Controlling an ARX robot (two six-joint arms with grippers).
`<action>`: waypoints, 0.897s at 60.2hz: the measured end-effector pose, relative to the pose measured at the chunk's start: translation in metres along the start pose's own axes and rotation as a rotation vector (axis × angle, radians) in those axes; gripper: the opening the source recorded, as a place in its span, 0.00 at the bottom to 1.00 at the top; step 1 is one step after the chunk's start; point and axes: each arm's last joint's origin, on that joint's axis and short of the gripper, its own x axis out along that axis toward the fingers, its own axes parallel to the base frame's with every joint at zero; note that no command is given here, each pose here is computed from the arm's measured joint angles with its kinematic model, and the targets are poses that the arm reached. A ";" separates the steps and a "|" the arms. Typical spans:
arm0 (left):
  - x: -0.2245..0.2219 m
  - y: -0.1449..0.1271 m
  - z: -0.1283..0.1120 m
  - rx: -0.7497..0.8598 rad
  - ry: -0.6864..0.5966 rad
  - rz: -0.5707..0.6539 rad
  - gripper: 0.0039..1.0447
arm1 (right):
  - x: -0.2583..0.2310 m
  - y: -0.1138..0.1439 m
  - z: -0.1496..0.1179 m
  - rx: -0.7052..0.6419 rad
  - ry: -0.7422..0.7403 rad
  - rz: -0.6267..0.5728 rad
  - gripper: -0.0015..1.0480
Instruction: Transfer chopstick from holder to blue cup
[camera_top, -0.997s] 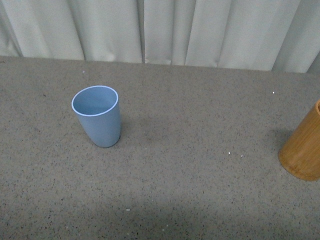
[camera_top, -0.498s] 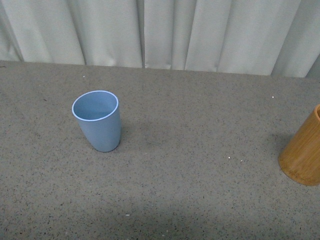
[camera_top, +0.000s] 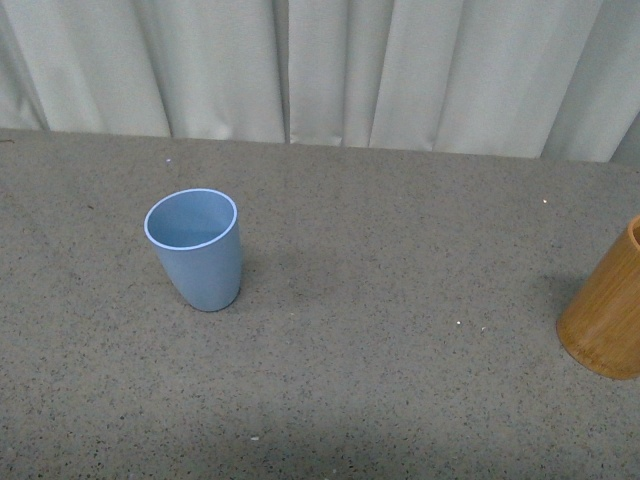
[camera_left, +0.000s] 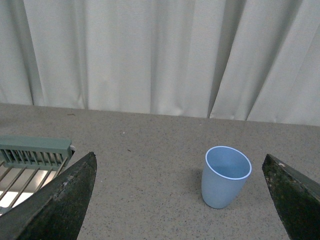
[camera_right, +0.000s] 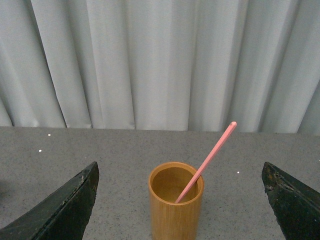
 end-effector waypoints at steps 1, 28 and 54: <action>0.000 0.000 0.000 0.000 0.000 0.000 0.94 | 0.000 0.000 0.000 0.000 0.000 0.000 0.91; 0.004 -0.001 -0.008 -0.232 0.147 0.231 0.94 | 0.000 0.000 0.000 0.000 0.000 -0.001 0.91; 0.094 -0.007 -0.003 -0.765 0.256 0.321 0.94 | 0.000 0.000 0.000 0.000 0.000 0.000 0.91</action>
